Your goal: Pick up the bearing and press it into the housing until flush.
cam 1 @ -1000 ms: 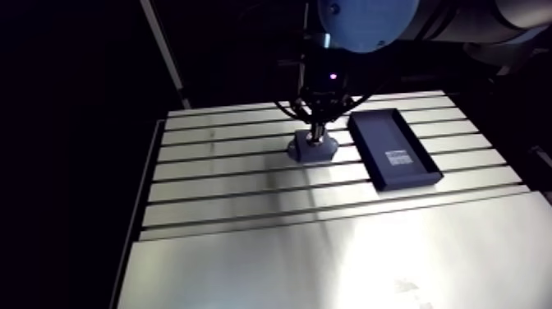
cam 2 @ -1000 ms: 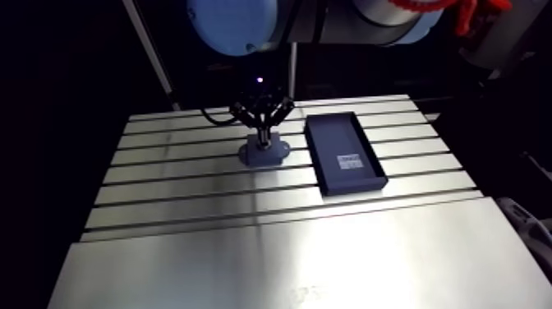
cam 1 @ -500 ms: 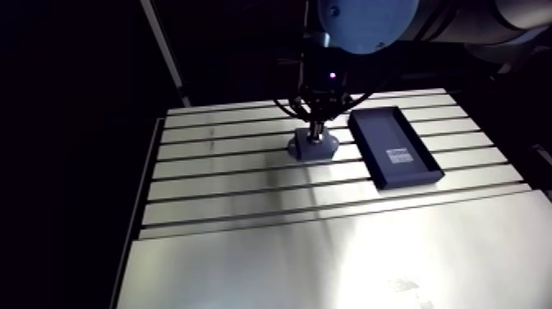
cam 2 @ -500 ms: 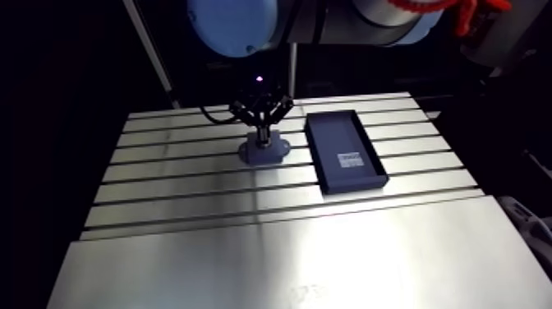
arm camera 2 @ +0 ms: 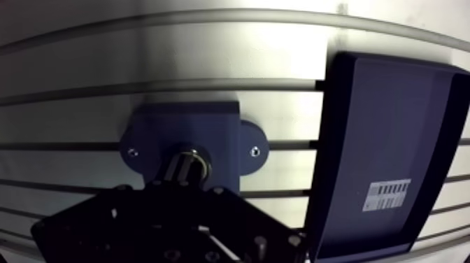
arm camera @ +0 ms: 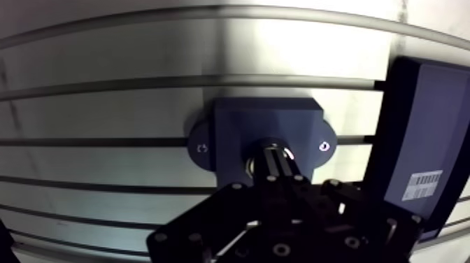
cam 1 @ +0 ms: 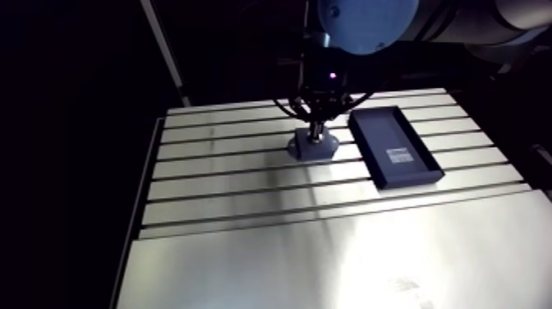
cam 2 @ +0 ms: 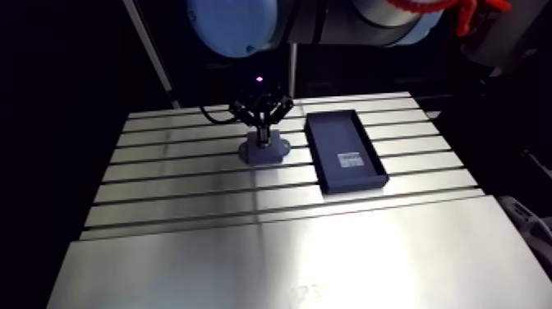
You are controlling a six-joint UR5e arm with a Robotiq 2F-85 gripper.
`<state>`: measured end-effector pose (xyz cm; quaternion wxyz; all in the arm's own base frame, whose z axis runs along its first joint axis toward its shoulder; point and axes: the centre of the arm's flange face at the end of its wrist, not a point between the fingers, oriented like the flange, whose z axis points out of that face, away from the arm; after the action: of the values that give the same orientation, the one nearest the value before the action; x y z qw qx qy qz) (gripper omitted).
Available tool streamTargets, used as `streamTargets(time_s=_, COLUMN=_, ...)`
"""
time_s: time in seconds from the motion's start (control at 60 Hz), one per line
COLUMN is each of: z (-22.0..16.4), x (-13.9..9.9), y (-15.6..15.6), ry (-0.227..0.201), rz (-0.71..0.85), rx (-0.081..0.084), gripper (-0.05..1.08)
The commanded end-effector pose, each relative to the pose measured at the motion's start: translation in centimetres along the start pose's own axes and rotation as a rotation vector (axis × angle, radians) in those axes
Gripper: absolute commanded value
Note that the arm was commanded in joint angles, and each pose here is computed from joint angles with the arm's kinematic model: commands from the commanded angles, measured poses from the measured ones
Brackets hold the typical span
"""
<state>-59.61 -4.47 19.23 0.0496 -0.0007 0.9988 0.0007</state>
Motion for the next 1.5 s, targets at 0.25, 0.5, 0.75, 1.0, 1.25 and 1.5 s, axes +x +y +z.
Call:
streamTargets(time_s=0.25, z=0.31, x=0.01, y=0.01, ry=-0.006, rz=-0.003, rx=-0.001, gripper=0.89)
streamTargets(time_s=0.5, z=0.64, x=-0.15, y=-0.02, ry=-0.012, rz=-0.003, rx=0.0, gripper=0.89)
streamTargets(time_s=0.75, z=0.84, x=-0.3, y=-0.06, ry=-0.017, rz=-0.003, rx=0.003, gripper=0.89)
streamTargets(time_s=1.0, z=0.91, x=-0.36, y=-0.15, ry=-0.019, rz=-0.005, rx=0.001, gripper=0.89)
streamTargets(time_s=1.25, z=0.91, x=-0.35, y=-0.14, ry=-0.018, rz=-0.005, rx=0.001, gripper=0.89)
streamTargets(time_s=1.5, z=0.95, x=-0.38, y=-0.04, ry=-0.018, rz=-0.005, rx=0.0, gripper=0.89)
